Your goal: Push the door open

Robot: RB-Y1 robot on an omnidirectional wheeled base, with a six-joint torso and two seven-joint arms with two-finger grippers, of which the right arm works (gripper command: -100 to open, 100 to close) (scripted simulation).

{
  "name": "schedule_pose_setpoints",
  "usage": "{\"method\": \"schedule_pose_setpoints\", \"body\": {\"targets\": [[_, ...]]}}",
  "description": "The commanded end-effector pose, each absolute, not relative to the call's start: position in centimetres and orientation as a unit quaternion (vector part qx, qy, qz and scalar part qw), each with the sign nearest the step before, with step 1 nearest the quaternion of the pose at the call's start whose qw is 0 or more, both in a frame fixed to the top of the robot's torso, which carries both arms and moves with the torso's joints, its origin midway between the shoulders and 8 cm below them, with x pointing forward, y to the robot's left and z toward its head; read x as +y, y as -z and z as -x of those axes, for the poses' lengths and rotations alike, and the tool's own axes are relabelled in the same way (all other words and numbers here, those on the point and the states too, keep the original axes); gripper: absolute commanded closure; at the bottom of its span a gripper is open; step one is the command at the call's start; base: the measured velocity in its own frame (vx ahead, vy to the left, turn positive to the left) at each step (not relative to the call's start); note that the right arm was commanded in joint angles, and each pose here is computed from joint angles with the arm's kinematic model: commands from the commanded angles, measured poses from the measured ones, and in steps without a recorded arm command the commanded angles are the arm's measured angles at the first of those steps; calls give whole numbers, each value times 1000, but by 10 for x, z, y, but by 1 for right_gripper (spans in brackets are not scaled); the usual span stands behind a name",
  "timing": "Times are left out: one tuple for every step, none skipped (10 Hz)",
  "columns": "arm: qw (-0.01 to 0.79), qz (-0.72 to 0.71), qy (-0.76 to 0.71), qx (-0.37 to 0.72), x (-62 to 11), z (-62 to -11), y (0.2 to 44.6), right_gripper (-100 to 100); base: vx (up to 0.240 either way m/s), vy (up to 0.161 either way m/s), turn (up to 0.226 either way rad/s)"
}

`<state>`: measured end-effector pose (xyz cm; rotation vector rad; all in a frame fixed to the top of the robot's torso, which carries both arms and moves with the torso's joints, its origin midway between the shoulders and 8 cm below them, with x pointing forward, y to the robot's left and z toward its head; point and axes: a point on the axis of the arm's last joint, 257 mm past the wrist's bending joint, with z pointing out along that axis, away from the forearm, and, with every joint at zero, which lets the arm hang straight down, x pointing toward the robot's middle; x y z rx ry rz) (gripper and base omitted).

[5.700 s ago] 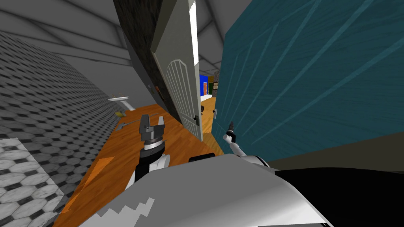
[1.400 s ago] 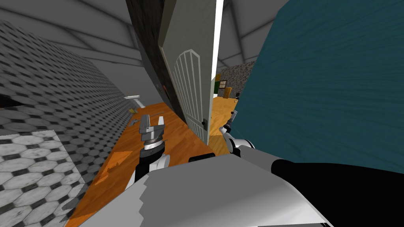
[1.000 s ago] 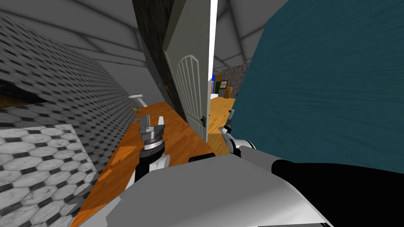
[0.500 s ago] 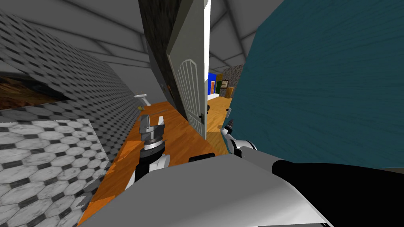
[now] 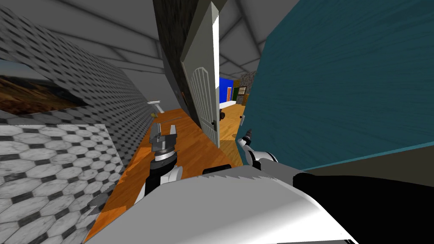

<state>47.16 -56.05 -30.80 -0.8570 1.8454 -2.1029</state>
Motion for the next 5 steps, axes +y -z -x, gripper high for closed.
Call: {"method": "schedule_pose_setpoints", "body": {"targets": [[92, 299, 719, 620, -566, -464, 309, -100, -107, -151, 49], [83, 304, 722, 616, -569, -460, 310, -100, -101, -131, 44], [73, 309, 724, 612, -572, -455, 311, -100, -128, -130, 33], [62, 315, 727, 607, -576, -450, 311, -100, -110, -152, 19], [58, 317, 728, 605, -577, -449, 312, -100, -44, -118, 71]]}}
